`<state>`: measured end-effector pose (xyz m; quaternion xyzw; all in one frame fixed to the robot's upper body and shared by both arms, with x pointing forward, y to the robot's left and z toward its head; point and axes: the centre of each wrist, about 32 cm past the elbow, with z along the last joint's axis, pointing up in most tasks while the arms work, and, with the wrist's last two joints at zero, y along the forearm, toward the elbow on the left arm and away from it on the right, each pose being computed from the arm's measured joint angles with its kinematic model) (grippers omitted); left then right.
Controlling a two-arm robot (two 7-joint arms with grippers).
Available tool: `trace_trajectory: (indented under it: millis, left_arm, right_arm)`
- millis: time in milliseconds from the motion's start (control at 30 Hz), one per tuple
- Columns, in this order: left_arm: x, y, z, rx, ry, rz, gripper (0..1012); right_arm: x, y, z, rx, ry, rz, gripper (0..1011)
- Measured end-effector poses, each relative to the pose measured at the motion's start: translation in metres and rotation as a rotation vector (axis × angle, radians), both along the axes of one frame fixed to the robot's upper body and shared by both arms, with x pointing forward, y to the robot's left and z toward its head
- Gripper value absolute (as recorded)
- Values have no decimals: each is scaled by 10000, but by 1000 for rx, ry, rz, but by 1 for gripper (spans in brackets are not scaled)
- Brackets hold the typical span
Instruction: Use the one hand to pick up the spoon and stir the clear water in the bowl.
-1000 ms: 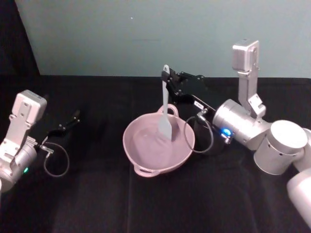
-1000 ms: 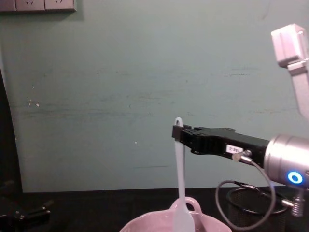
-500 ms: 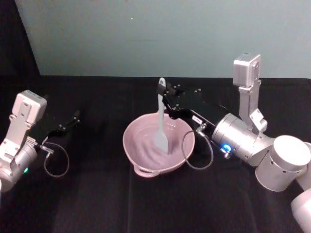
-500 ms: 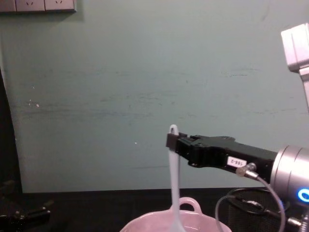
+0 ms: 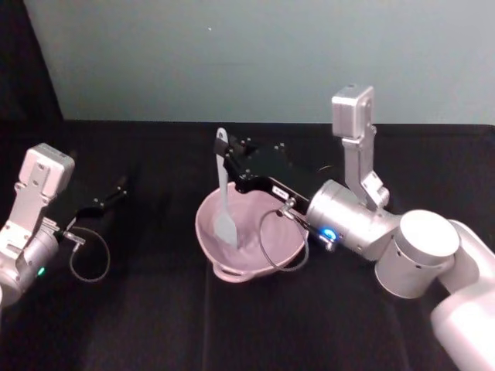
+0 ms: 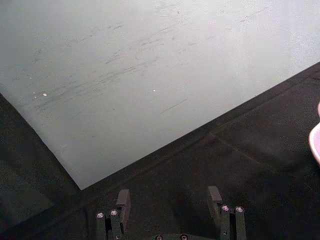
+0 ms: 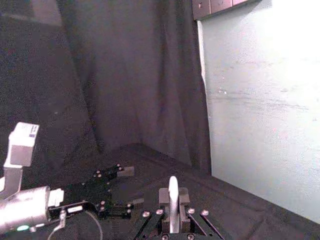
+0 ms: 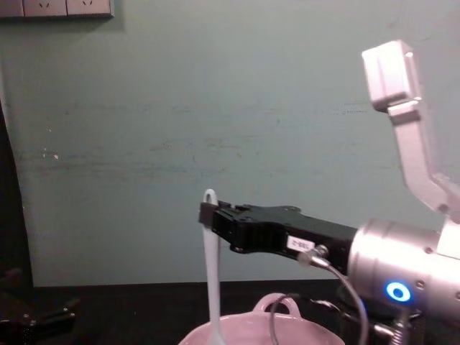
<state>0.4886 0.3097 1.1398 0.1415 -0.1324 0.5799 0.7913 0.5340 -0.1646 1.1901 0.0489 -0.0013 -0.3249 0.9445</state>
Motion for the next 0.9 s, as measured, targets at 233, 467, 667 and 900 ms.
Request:
trace_trajectory:
  millis: [233,467,667,900]
  left_arm:
    - [0,0,0,0,0,0,1011]
    - [0,0,0,0,0,0,1011]
    - [0,0,0,0,0,0,1011]
    - [0,0,0,0,0,0,1011]
  right_arm:
    - [189,78,41,-14,-2,-6,110]
    - [327,59,69,-22,1,-29,110]
    - [381,-43,106,-25,-5,-63,110]
    - [335,-203,131,-35,-10,-97,110]
